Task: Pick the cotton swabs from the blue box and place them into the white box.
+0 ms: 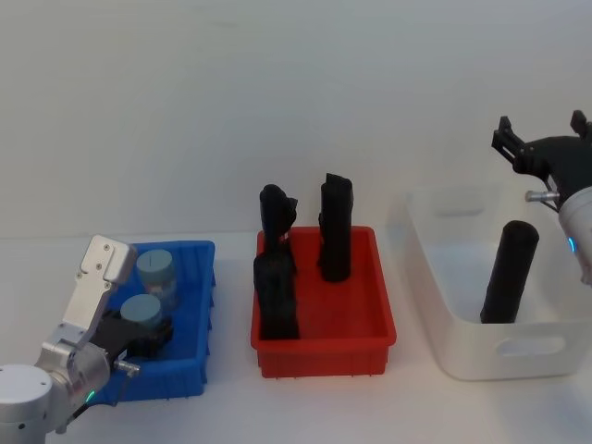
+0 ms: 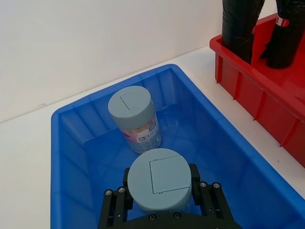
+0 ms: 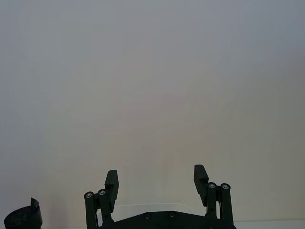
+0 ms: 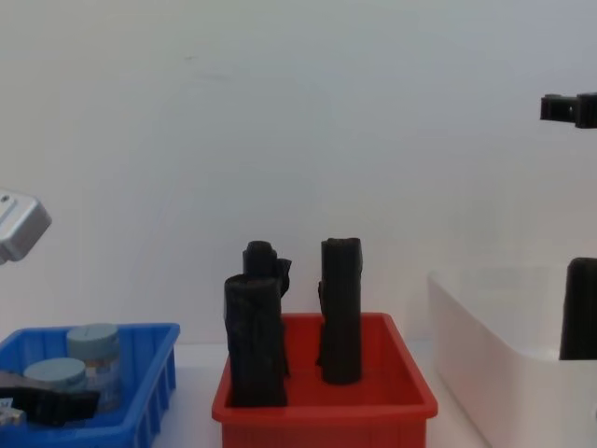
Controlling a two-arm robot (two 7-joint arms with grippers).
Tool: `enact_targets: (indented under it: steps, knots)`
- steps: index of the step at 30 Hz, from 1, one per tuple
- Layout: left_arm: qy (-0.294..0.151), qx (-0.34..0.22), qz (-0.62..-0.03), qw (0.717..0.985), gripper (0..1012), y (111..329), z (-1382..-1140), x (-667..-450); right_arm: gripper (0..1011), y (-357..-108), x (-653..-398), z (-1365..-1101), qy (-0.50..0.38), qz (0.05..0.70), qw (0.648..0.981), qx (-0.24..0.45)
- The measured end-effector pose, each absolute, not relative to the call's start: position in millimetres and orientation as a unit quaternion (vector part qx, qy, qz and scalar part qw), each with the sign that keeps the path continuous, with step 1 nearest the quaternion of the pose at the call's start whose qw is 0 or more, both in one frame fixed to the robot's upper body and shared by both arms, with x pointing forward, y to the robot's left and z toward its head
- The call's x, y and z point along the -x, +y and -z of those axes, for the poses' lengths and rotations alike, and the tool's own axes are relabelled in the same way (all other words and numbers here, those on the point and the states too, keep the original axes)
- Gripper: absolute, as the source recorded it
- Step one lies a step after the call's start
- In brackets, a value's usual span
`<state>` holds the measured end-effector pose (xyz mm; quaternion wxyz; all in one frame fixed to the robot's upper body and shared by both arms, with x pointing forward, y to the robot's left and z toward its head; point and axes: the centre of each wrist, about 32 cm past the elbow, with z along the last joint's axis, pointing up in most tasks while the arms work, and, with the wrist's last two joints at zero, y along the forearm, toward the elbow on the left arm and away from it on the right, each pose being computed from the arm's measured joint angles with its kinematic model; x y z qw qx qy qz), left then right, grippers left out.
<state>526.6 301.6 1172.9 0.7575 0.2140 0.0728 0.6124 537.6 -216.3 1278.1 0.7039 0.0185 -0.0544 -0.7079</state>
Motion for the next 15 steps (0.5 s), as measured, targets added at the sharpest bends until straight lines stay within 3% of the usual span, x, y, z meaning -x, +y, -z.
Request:
enact_targets:
  steps: [15]
  knots:
    - [0.072, -0.214, -0.612, 0.758, 682, 301.4, -1173.2, -526.9, 1001, -216.3, -537.6, -1278.1, -0.054, 0.708, 0.704, -0.018]
